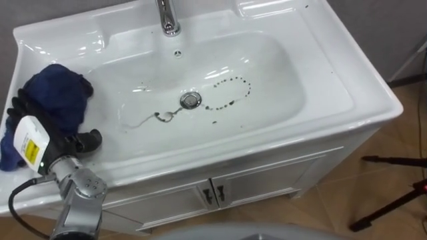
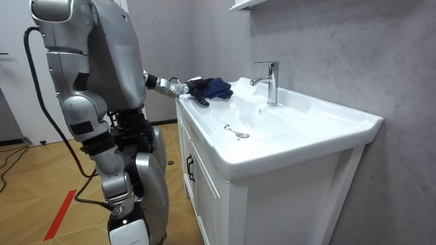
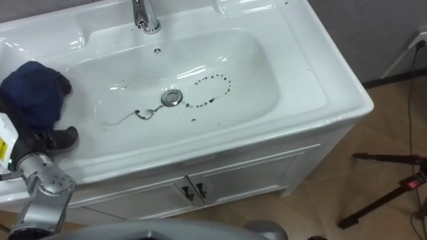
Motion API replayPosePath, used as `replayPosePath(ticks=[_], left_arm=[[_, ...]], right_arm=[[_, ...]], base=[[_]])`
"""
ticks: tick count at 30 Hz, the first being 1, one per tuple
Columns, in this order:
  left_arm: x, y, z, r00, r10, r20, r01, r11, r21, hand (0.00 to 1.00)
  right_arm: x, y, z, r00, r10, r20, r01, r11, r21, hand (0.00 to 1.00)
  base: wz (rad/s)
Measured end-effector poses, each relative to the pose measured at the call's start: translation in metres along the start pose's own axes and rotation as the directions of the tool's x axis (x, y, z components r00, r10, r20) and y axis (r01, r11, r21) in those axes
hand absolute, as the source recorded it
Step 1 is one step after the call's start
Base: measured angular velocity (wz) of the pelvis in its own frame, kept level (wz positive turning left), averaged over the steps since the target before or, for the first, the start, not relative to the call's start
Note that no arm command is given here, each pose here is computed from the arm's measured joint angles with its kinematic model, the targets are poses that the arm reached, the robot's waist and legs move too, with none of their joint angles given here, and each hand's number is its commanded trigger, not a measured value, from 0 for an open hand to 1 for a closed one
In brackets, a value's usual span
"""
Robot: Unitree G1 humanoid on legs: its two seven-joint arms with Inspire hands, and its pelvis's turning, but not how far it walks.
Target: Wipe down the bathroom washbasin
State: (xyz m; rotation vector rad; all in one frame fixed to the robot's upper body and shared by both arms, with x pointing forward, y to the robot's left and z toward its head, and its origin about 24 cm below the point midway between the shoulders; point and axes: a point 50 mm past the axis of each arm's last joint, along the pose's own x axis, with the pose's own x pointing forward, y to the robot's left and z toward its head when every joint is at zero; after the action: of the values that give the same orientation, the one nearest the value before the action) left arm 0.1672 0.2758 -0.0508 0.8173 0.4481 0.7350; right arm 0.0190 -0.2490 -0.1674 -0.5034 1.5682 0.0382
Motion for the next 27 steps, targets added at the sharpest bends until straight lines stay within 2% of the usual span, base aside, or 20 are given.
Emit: replayPosePath(ticks=[6,7,8,9,10,17,27], left_arm=[[0.002,-0.004,-0.002,1.0,-0.02,-0.016,0.02,1.0,0.012,0.0],[0.003,-0.005,-0.003,0.999,-0.026,-0.019,0.027,1.0,0.016,0.04],[0.003,-0.005,-0.004,0.999,-0.029,-0.022,0.03,0.999,0.019,0.51],[0.003,-0.005,-0.004,0.999,-0.032,-0.024,0.032,0.999,0.021,0.62],[0.004,-0.006,-0.004,0.999,-0.035,-0.025,0.036,0.999,0.022,1.0],[0.005,-0.005,-0.004,1.0,-0.008,-0.024,0.008,1.0,0.024,1.0],[0.016,0.008,-0.008,0.996,0.066,-0.053,-0.065,0.998,0.017,1.0]], right_arm=[[0.0,0.002,-0.005,1.0,0.006,-0.013,-0.006,1.0,0.002,0.0],[0.0,0.002,-0.006,1.0,0.006,-0.018,-0.006,1.0,0.001,0.0],[0.0,0.002,-0.006,1.0,0.006,-0.018,-0.006,1.0,0.001,0.0],[0.0,0.002,-0.005,1.0,0.006,-0.018,-0.006,1.0,0.001,0.0],[0.0,0.001,-0.005,1.0,0.005,-0.018,-0.005,1.0,0.001,0.0],[0.0,0.0,-0.006,1.0,0.001,-0.027,-0.001,1.0,0.002,0.0],[0.0,-0.002,-0.006,1.0,-0.002,-0.026,0.002,1.0,0.002,0.0]], base=[[-0.03],[-0.08],[-0.05],[0.0],[0.0],[0.0],[0.0]])
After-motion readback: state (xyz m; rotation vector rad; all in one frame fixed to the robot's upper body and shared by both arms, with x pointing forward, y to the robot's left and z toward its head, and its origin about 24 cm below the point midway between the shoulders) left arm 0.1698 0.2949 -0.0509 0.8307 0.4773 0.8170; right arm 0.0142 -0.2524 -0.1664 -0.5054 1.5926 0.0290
